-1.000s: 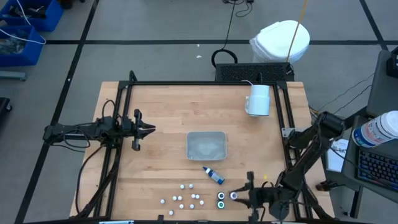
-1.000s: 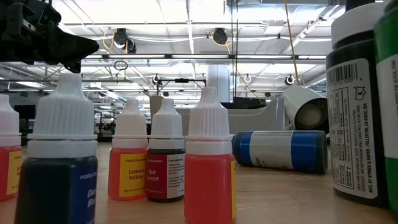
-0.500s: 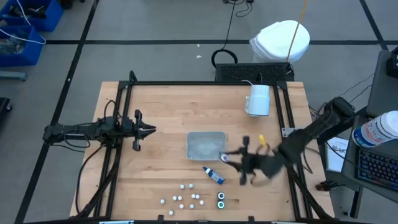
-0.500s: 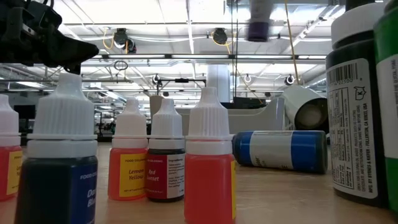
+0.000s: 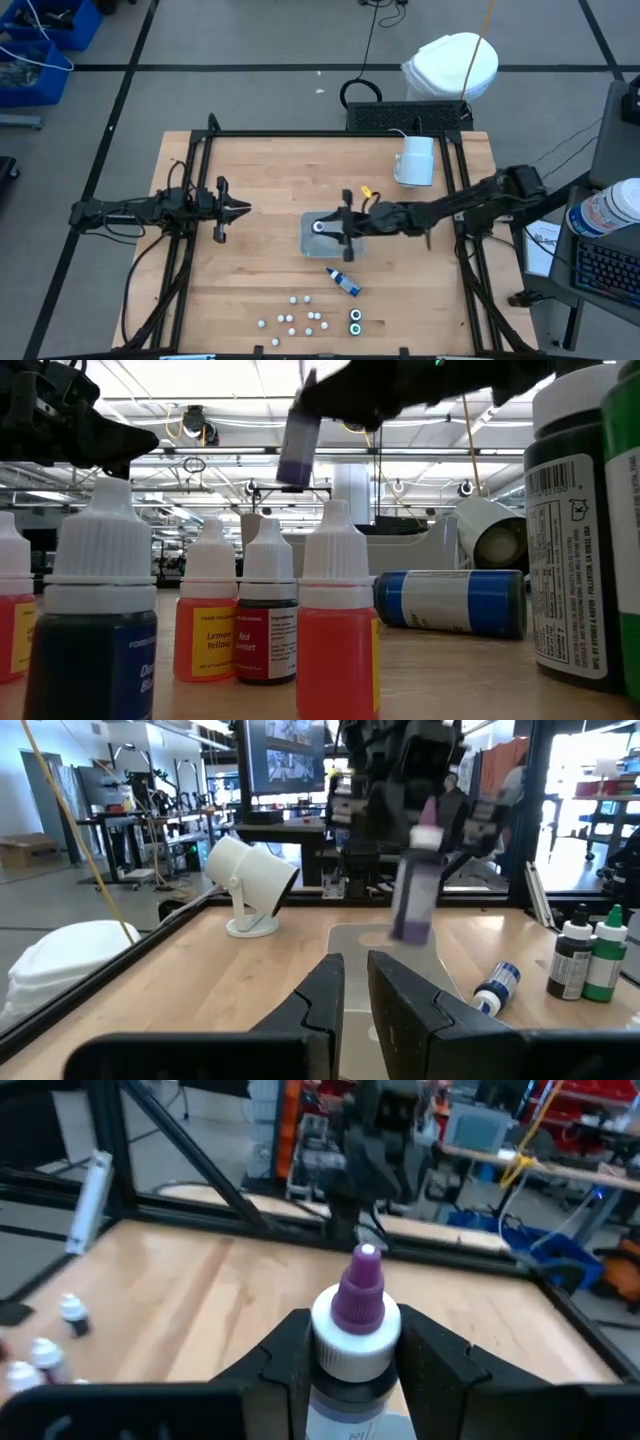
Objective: Pick & Place food coloring
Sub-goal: Put the big purple food coloring into the gray bin
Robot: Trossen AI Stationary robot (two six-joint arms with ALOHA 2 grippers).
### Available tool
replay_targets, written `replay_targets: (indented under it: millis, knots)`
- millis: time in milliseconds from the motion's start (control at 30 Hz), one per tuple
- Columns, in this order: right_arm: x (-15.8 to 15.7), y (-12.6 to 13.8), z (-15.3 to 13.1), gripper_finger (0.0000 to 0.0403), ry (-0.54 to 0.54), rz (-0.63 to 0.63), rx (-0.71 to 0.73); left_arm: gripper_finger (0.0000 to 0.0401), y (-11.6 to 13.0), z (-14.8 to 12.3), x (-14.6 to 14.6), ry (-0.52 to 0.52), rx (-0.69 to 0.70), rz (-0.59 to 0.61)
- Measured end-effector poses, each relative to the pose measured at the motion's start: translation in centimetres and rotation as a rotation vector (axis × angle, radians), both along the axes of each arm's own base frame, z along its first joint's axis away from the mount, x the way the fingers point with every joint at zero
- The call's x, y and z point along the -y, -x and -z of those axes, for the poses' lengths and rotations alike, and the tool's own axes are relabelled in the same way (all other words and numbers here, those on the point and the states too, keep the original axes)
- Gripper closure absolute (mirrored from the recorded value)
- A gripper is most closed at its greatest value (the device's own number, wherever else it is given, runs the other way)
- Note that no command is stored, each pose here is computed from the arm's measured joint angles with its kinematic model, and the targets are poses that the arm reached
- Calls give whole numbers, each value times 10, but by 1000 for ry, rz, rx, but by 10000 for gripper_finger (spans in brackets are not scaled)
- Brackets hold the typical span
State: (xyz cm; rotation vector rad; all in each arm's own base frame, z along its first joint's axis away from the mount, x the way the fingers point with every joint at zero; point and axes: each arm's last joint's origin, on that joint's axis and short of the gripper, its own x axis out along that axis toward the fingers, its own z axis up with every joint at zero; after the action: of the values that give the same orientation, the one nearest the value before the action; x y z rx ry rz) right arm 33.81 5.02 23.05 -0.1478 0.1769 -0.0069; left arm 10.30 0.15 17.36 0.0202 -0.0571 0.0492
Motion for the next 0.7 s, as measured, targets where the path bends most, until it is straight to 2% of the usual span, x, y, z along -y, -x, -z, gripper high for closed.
replay_targets:
  millis: [367,700]
  knots:
    - [13,-25,41,295,-19,52,-23,343,0,0,0,-6,-1,-6]
    - [22,-29,54,295,-44,85,-74,343,0,0,0,-10,-2,-7]
